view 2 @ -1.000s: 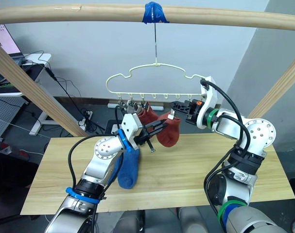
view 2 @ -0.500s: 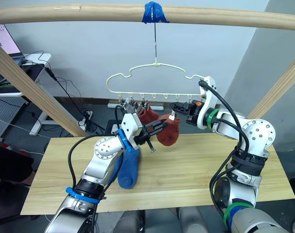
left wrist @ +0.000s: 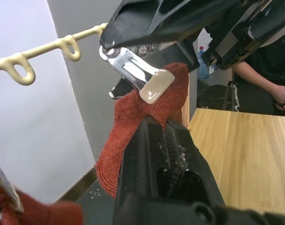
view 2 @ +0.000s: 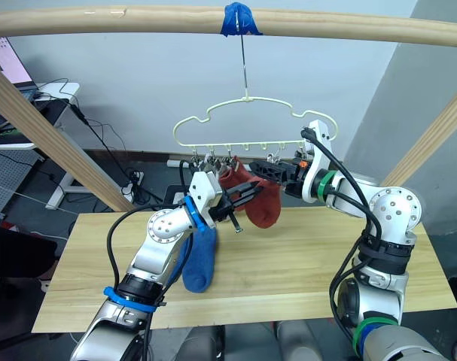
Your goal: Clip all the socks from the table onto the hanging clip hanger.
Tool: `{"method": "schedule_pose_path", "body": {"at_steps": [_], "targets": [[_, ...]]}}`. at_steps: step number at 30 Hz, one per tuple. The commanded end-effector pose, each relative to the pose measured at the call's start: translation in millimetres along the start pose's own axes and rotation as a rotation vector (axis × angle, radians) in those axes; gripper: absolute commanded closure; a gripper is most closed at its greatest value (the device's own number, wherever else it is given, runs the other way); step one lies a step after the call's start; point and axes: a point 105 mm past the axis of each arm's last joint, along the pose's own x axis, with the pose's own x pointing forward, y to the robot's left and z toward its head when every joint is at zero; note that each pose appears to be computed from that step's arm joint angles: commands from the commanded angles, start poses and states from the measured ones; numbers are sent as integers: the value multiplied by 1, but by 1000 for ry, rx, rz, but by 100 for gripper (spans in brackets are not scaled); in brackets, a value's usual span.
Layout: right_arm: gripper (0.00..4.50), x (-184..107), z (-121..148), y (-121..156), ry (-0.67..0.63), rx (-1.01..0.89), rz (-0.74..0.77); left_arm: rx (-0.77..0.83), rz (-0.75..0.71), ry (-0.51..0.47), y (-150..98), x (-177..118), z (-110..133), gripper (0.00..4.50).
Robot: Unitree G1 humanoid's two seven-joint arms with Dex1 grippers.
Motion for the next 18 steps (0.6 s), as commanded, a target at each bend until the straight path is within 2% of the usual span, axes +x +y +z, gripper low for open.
{"method": "schedule_pose_path", "body": {"at_steps": [1,4,7,13,18], "targets": [[1,-27,15,-2,-68,-70,-35,5,3,-43,0,8,11,450],[1,-47,12,-6,-63,-101,-64,-28,2,-36,-2,8,7,450],[0,-69,6,-8,-67,-197,-130,-116,-15,-27,-7,8,0,373],[0,-73,2,-8,-128,-264,-202,-179,-10,3,-3,0,-8,192],[0,-60,0,0,-244,-433,-283,-282,-58,10,4,-46,5,43]]}}
